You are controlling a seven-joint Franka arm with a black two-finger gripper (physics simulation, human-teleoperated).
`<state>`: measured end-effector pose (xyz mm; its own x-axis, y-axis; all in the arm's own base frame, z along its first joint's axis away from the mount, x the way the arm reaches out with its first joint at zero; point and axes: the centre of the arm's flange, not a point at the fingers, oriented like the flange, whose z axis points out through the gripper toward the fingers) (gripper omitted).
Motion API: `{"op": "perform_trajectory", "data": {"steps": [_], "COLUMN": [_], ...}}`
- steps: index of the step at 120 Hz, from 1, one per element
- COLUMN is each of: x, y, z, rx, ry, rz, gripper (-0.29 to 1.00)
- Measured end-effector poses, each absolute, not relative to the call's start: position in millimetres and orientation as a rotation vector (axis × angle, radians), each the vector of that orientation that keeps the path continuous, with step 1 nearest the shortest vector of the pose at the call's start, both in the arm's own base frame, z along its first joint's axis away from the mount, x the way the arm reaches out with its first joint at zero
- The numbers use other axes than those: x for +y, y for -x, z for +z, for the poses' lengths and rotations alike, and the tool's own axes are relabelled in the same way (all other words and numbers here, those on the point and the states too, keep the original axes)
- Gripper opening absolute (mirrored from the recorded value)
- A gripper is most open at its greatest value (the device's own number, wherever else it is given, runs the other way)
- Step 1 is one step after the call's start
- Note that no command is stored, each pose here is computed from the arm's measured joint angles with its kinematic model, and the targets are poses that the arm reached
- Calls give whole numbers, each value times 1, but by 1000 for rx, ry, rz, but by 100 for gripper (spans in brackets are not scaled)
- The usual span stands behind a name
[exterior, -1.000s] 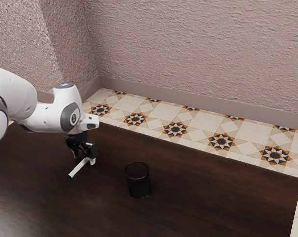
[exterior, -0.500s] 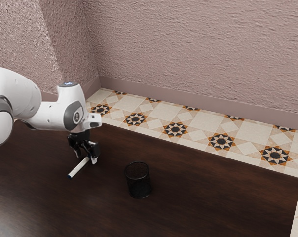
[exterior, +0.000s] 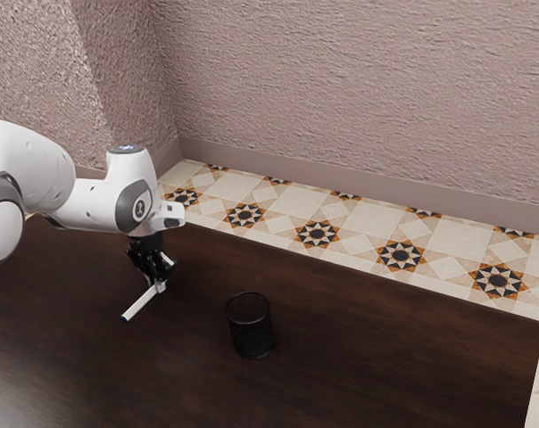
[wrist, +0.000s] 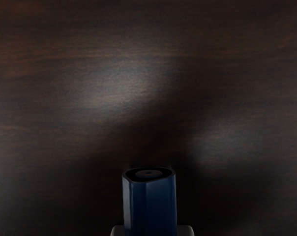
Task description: Put the marker into the pen holder.
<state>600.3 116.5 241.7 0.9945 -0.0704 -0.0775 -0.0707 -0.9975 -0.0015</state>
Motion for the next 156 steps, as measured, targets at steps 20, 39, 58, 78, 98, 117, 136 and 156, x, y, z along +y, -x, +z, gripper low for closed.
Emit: {"op": "perform_trajectory", "data": {"steps": [20,39,58,78,98,117,136,156], "x": [105,70,9,-57,-94,-110,-116,-117], "y": [-607,-616,-617,-626,-625,-629,-630,-618], "z": [262,307,361,426,441,421,411,449], "rx": [127,200,348,478,520,512,487,463], "ry": [3134,3151,3147,3141,3153,3170,3180,3172], "rz": [76,-22,-121,-257,-266,-212,-186,-265], "gripper": [-3,-5,-6,-6,-6,-6,-6,-6]}}
